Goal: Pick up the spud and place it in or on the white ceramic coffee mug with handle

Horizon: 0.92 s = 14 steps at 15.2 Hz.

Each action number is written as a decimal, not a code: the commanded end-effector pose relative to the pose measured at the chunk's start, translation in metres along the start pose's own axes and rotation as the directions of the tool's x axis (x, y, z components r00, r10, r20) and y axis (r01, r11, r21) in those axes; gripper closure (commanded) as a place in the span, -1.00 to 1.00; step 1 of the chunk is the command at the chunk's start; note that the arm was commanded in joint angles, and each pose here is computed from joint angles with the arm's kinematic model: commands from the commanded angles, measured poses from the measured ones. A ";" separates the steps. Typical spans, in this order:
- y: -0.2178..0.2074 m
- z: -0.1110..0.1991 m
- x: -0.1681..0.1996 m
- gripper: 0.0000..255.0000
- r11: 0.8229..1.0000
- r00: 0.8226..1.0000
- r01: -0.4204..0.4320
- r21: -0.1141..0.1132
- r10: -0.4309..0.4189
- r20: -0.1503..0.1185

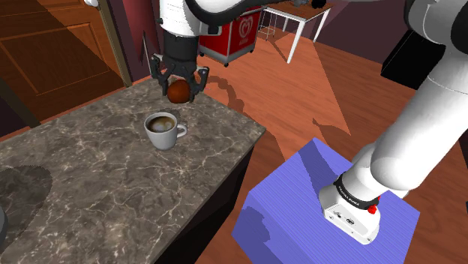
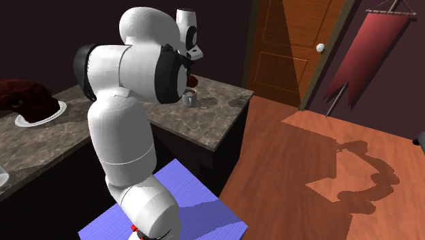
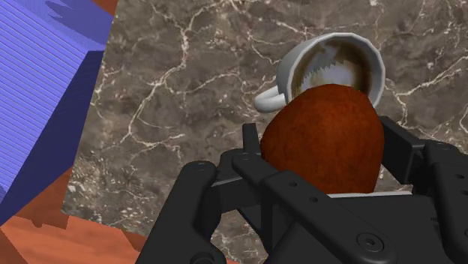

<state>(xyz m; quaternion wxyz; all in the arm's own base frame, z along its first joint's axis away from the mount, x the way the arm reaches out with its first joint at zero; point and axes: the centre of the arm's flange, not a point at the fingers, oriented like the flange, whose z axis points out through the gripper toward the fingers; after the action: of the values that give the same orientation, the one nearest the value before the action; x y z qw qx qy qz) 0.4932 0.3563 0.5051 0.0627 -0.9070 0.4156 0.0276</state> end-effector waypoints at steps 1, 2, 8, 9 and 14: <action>-0.026 0.003 -0.013 1.00 1.000 1.000 -0.003 0.001 0.003 -0.001; -0.042 0.005 -0.021 1.00 1.000 1.000 -0.003 0.001 0.003 -0.001; -0.039 0.036 -0.017 1.00 1.000 1.000 -0.003 0.001 0.003 -0.001; -0.038 0.041 -0.017 1.00 1.000 1.000 -0.003 0.001 0.003 -0.001; -0.036 0.067 -0.014 1.00 1.000 1.000 -0.003 0.001 0.003 -0.001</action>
<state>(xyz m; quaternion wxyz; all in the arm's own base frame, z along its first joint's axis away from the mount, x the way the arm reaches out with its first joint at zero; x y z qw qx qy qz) 0.5101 0.3994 0.4492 0.0626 -0.9063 0.4171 0.0274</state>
